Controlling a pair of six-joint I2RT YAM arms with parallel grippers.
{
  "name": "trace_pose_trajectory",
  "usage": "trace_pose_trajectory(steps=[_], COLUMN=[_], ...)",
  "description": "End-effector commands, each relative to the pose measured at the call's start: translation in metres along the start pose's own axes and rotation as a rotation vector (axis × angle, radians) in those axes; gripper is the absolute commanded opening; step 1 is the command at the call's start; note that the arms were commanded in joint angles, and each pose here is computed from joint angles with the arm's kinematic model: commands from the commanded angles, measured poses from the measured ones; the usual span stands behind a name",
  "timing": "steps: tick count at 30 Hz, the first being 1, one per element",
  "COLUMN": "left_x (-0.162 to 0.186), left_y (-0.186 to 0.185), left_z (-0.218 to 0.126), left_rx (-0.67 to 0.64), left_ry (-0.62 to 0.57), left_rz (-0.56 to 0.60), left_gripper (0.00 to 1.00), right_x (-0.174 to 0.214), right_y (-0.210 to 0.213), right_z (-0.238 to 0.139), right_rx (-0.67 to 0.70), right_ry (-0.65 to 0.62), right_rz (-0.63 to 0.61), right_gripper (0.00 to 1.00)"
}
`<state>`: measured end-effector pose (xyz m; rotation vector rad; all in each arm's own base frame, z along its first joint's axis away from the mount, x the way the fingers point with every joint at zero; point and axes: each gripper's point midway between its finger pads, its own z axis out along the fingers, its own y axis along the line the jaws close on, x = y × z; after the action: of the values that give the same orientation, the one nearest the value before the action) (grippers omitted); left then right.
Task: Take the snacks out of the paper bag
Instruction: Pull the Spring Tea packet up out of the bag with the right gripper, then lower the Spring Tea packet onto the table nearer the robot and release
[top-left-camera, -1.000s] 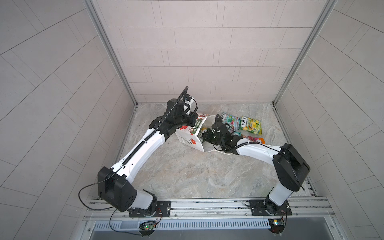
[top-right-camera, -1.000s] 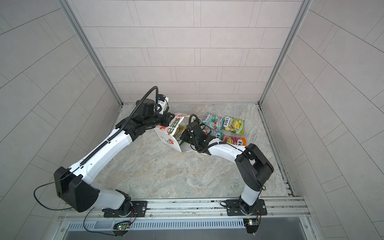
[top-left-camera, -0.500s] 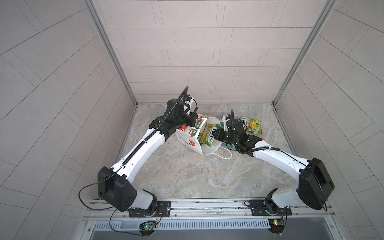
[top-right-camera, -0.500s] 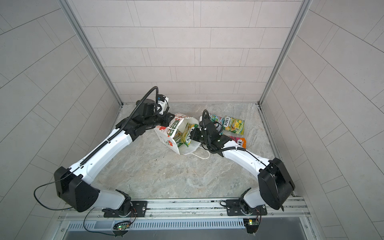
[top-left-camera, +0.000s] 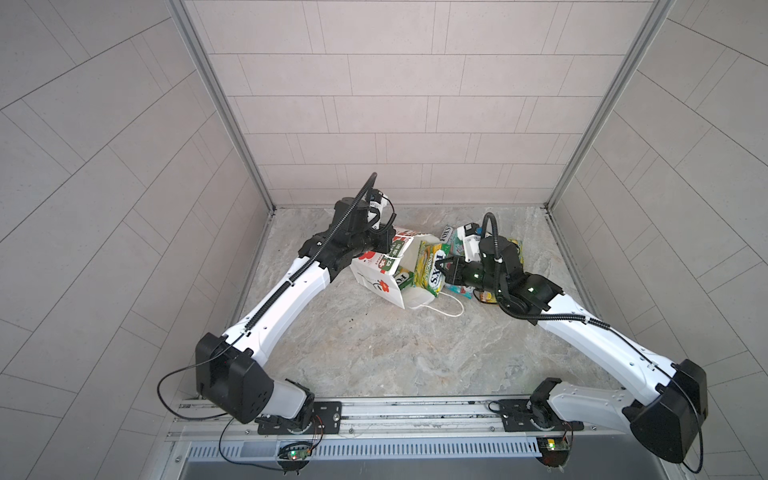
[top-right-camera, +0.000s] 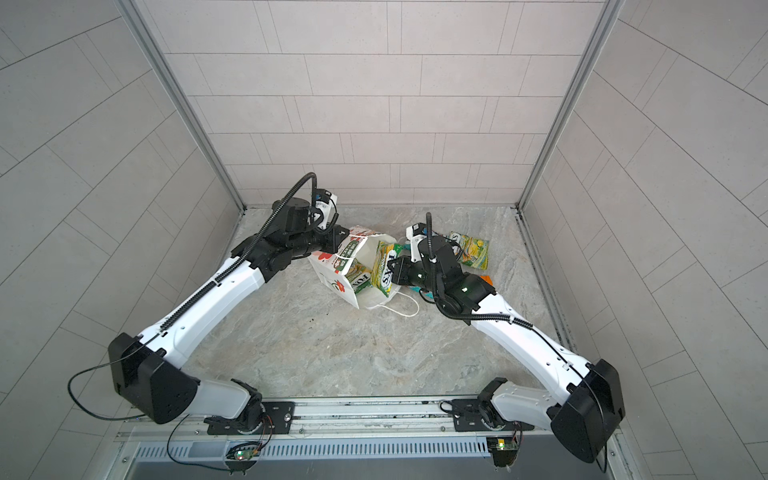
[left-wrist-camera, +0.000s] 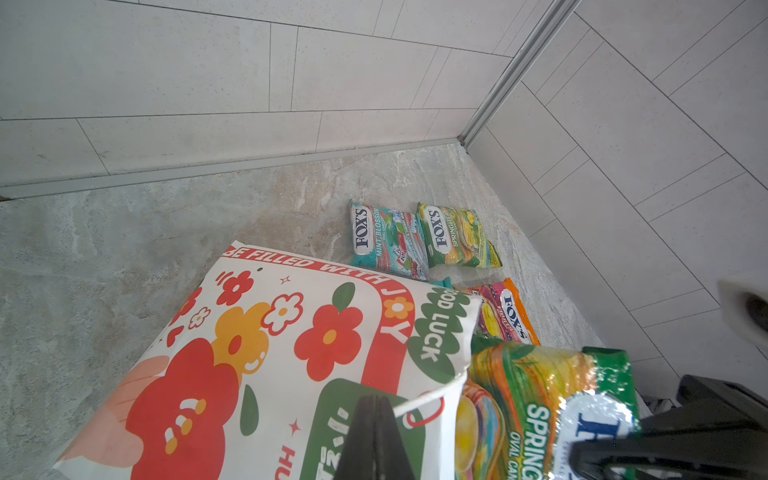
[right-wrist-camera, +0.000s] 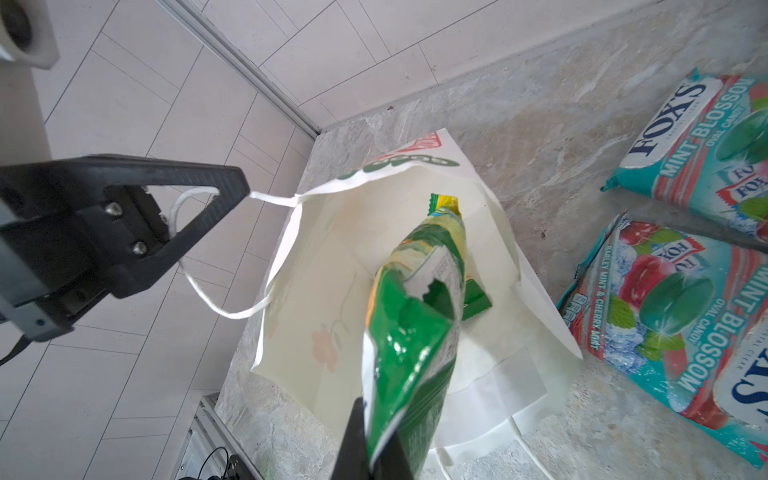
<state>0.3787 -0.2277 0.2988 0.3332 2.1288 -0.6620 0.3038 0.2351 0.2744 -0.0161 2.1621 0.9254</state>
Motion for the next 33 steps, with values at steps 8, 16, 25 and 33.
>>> trace_pose_trajectory(steps=[8,16,25,33], left_x=[-0.003,-0.002,-0.002,-0.003], left_y=[-0.002,-0.007,-0.009,-0.01], left_z=[-0.002,-0.002,-0.003,-0.004], left_rx=[0.003,0.036,0.045,0.05], left_ry=[-0.003,0.005,0.005,0.003], left_rz=[0.0,0.008,0.01,0.013], left_gripper=[0.0,0.0,0.0,0.0], right_x=[-0.033,-0.031,0.01,0.06], right_y=[0.005,-0.055,-0.109,-0.117], right_z=[-0.068,-0.107,-0.111,-0.076], right_rx=[0.028,0.269,0.422,0.292], right_ry=[-0.122,-0.151,-0.042,0.083], right_rz=[-0.085,-0.078,-0.014,0.089], right_gripper=[0.0,0.0,0.0,0.0])
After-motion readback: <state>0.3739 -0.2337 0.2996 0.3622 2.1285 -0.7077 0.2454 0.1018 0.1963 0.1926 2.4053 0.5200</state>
